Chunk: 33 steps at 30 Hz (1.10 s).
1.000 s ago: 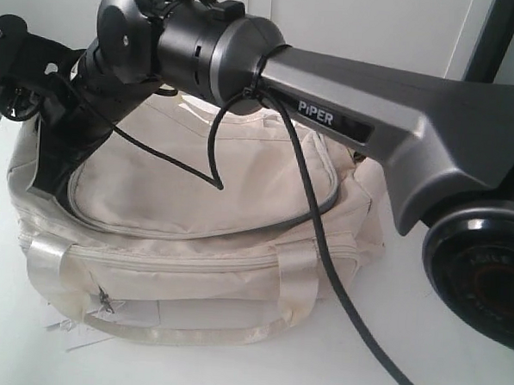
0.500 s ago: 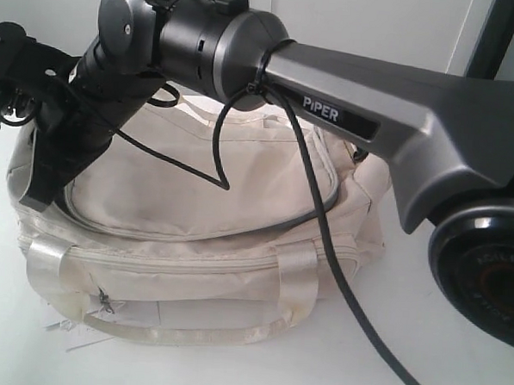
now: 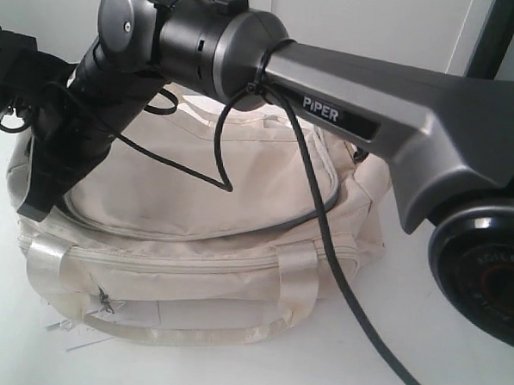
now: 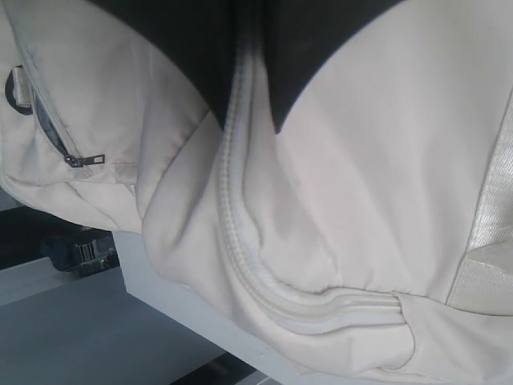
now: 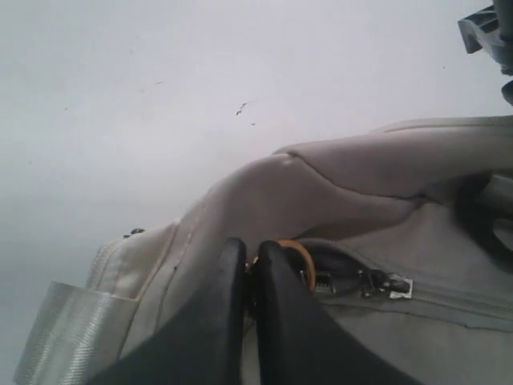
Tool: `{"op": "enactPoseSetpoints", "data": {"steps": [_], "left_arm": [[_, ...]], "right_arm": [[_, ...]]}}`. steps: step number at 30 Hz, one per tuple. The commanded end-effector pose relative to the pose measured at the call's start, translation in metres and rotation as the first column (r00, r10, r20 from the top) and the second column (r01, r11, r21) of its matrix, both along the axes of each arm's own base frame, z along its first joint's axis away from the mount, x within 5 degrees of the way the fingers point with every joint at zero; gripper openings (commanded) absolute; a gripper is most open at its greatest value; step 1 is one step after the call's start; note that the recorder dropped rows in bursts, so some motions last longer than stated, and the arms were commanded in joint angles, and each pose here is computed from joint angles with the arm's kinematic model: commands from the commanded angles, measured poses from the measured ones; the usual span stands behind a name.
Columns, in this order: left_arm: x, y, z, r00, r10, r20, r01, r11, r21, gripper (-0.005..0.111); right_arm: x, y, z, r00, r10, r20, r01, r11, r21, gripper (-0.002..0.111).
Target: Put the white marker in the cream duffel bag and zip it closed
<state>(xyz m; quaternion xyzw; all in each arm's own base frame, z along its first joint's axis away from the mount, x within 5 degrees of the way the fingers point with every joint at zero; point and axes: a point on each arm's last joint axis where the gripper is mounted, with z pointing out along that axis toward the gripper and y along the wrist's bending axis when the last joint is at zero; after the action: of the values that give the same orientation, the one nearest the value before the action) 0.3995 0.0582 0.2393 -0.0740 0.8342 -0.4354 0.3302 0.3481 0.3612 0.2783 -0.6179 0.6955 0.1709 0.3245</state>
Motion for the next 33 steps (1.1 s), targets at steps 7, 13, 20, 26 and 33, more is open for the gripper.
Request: {"op": "enactPoseSetpoints", "data": {"steps": [7, 13, 20, 26, 33], "left_arm": [[0.002, -0.001, 0.010, 0.999, 0.026, 0.032, -0.024, 0.997, -0.068, 0.000], [0.002, -0.001, 0.010, 0.999, 0.026, 0.032, -0.024, 0.997, -0.068, 0.000], [0.002, -0.001, 0.010, 0.999, 0.026, 0.032, -0.024, 0.997, -0.068, 0.000], [0.002, -0.001, 0.010, 0.999, 0.026, 0.032, -0.024, 0.997, -0.068, 0.000], [0.002, 0.000, 0.010, 0.999, 0.027, 0.032, -0.025, 0.997, -0.067, 0.000]], "right_arm": [[-0.009, -0.003, 0.005, 0.997, 0.043, -0.057, -0.044, 0.999, -0.020, 0.000], [-0.011, -0.004, 0.006, 0.997, 0.049, -0.064, -0.051, 0.998, -0.026, 0.000], [-0.012, -0.005, 0.011, 0.997, 0.050, -0.058, -0.051, 0.998, -0.020, 0.000], [-0.014, -0.006, 0.015, 0.997, 0.054, -0.059, -0.055, 0.998, -0.017, 0.000], [-0.019, -0.006, 0.020, 0.995, 0.068, -0.066, -0.069, 0.997, -0.017, 0.000]]}}
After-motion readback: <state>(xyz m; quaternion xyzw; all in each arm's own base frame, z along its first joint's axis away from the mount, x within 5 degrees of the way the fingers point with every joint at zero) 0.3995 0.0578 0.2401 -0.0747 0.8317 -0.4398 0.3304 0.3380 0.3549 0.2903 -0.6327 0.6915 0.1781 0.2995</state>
